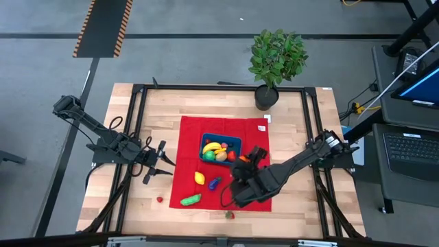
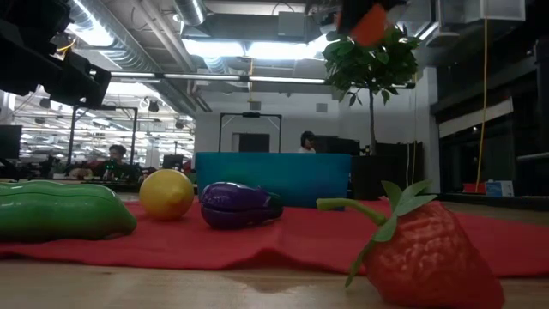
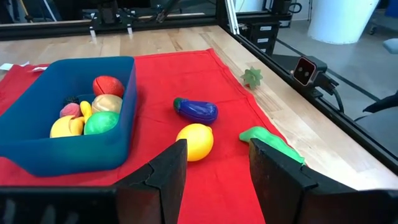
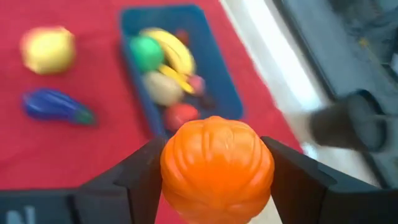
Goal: Pick and placing Produce into tupperware
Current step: Put the orange tangerine into the blue bin
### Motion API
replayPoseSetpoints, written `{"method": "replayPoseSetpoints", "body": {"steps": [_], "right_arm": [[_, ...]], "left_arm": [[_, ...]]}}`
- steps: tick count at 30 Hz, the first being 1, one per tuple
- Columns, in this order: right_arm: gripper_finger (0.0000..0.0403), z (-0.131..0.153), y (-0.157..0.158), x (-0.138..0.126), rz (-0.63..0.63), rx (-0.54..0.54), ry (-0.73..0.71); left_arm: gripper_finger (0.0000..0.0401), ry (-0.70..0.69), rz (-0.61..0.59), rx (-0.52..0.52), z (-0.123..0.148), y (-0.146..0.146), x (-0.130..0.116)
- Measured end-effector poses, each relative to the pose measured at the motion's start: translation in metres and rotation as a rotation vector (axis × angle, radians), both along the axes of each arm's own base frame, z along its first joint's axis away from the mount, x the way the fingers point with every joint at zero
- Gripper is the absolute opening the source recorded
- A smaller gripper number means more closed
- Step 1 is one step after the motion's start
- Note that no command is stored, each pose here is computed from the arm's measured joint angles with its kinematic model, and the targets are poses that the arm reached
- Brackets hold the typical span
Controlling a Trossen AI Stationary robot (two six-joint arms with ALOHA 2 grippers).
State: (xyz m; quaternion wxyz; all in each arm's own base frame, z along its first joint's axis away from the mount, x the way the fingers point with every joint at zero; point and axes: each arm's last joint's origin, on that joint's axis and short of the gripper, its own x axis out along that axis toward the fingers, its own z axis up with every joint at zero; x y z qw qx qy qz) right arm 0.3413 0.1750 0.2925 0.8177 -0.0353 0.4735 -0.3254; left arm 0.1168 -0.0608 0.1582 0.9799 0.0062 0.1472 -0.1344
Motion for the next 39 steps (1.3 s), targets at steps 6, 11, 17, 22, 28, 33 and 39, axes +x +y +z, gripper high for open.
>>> {"method": "replayPoseSetpoints", "body": {"steps": [6, 11, 17, 22, 28, 33, 39], "right_arm": [[0.0240, -0.017, 0.013, 0.024, 0.119, 0.084, -0.154], [0.0240, -0.033, 0.023, 0.043, 0.228, 0.103, -0.309], [0.0240, -0.057, 0.025, 0.056, 0.268, 0.113, -0.493], [0.0240, -0.099, 0.023, 0.053, 0.301, 0.173, -0.716], [0.0240, -0.122, 0.011, 0.031, 0.387, 0.140, -0.936], [0.0240, -0.109, -0.004, 0.004, 0.399, 0.123, -0.939], [0.0240, -0.097, -0.025, -0.032, 0.435, 0.068, -0.908]], "left_arm": [[0.0163, 0.000, -0.003, -0.001, 0.000, 0.000, 0.000], [0.0163, 0.002, -0.001, -0.008, 0.000, 0.000, 0.000], [0.0163, 0.007, 0.003, -0.024, 0.000, 0.000, 0.000], [0.0163, 0.007, 0.004, -0.024, 0.000, 0.000, 0.000], [0.0163, 0.007, 0.003, -0.023, 0.000, 0.000, 0.000], [0.0163, 0.007, 0.003, -0.023, 0.000, 0.000, 0.000], [0.0163, 0.006, 0.003, -0.023, 0.000, 0.000, 0.000]]}}
